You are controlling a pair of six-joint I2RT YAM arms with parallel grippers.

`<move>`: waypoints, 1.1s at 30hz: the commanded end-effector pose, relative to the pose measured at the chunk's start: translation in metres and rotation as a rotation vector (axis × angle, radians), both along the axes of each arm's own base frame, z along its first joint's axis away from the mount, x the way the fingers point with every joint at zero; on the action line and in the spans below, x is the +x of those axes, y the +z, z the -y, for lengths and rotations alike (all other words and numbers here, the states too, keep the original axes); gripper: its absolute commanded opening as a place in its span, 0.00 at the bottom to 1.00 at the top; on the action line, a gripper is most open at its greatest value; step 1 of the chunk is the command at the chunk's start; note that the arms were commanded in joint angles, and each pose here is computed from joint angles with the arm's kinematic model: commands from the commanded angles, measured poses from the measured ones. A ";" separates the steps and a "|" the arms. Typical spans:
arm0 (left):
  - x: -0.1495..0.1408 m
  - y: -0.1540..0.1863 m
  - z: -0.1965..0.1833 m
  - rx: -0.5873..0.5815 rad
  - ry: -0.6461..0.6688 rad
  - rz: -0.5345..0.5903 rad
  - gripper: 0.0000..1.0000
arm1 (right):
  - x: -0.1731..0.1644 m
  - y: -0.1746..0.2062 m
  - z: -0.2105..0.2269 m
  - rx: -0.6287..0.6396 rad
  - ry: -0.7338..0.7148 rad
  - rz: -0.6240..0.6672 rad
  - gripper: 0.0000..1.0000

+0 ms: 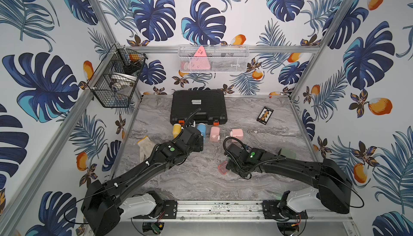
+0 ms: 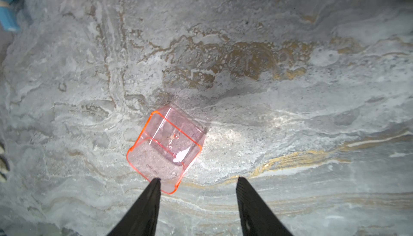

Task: Put the tray back into the pencil sharpener
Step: Place the container at the center of the board, then pick up the container from the center of the board.

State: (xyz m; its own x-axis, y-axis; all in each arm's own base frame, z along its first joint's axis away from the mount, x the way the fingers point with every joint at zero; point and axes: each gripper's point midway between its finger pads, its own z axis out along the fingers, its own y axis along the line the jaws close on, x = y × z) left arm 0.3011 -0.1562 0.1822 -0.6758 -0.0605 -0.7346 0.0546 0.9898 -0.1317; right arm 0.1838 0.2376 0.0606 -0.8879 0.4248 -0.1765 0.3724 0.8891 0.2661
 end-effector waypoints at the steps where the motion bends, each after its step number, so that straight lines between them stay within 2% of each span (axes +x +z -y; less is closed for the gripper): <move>1: 0.003 0.007 -0.002 -0.025 0.030 0.032 0.76 | 0.001 -0.005 -0.006 0.030 -0.090 -0.029 0.55; 6: -0.002 0.008 -0.005 -0.047 0.035 0.046 0.75 | 0.001 -0.017 -0.017 0.042 -0.086 -0.062 0.47; 18: -0.009 0.003 -0.008 -0.048 0.022 0.032 0.75 | -0.002 -0.033 -0.020 0.011 -0.075 -0.104 0.19; 29: -0.006 0.006 -0.007 -0.041 0.017 0.047 0.74 | -0.005 -0.036 -0.015 0.000 -0.056 -0.108 0.07; 33: -0.004 0.009 -0.008 -0.027 0.023 0.051 0.73 | -0.003 -0.028 -0.019 0.030 0.008 -0.068 0.00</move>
State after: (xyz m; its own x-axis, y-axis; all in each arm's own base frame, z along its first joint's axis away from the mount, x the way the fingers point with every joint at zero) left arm 0.2917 -0.1499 0.1823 -0.6601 -0.0892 -0.7459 0.0509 0.9853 -0.1629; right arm 0.1785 0.2539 0.0265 -0.8881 0.4518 -0.0842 0.4220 0.8743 0.2399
